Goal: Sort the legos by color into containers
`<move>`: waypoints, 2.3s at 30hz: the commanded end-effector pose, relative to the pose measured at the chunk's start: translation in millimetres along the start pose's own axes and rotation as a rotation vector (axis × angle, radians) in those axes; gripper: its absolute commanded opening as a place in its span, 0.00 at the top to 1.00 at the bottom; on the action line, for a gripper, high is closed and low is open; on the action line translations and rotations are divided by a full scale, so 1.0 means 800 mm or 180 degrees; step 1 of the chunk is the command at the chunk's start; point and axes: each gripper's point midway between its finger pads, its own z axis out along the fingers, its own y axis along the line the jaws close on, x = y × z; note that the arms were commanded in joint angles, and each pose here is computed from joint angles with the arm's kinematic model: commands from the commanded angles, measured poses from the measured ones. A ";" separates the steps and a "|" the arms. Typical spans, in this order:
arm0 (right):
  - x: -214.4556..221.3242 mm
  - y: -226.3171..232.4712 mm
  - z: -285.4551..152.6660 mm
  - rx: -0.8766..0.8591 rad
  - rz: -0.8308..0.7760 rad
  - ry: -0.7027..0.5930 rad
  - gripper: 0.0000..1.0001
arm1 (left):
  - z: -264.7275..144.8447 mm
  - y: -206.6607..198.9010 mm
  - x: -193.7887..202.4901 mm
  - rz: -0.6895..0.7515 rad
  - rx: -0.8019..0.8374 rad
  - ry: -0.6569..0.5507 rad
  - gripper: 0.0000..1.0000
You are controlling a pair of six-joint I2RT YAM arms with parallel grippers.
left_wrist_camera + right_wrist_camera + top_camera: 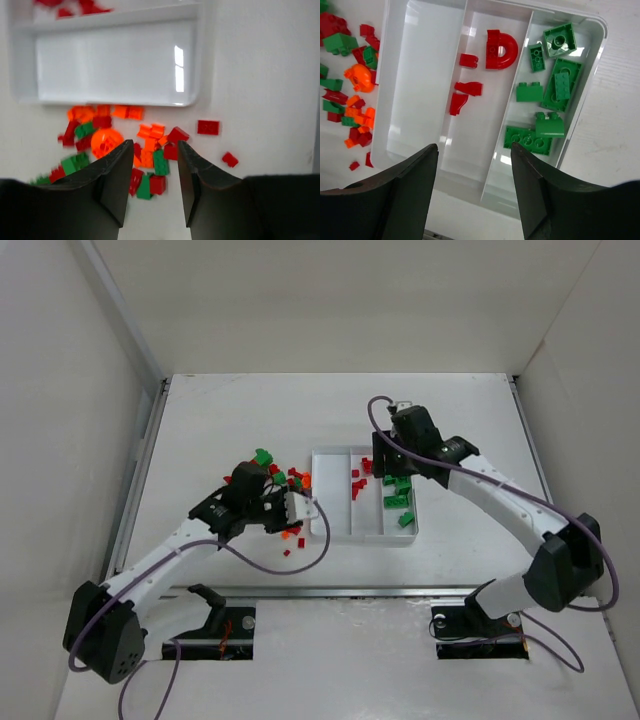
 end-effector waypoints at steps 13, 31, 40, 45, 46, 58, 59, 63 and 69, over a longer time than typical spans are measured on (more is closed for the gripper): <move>0.077 0.011 -0.071 0.0053 0.0674 -0.0231 0.34 | -0.032 0.069 -0.054 -0.4435 -0.1403 -0.0425 0.56; 0.103 0.006 -0.101 -0.0205 0.0604 -0.0400 0.34 | 0.030 -0.099 0.090 -0.5358 -0.1624 0.1304 0.37; 0.087 0.002 -0.112 -0.0121 0.0566 -0.0512 0.34 | 0.048 -0.113 0.083 -0.5101 -0.1307 0.1431 0.41; 0.080 -0.006 -0.123 -0.0023 0.0543 -0.0562 0.34 | 0.048 -0.131 0.082 -0.5091 -0.1226 0.1630 0.55; 0.082 -0.007 -0.123 -0.0008 0.0537 -0.0539 0.34 | 0.049 -0.132 0.079 -0.5071 -0.1203 0.1670 0.55; 0.088 -0.036 -0.152 0.0176 0.0483 -0.0709 0.32 | 0.047 -0.195 0.080 -0.5144 -0.0774 0.2461 0.43; 0.088 -0.036 -0.152 0.0176 0.0482 -0.0709 0.32 | 0.047 -0.191 0.076 -0.5144 -0.0775 0.2451 0.41; 0.087 -0.034 -0.152 0.0139 0.0424 -0.0715 0.32 | 0.052 -0.167 0.069 -0.4983 -0.0875 0.2346 0.36; 0.087 -0.031 -0.154 0.0062 0.0404 -0.0736 0.32 | 0.043 -0.139 0.056 -0.4784 -0.0975 0.2304 0.19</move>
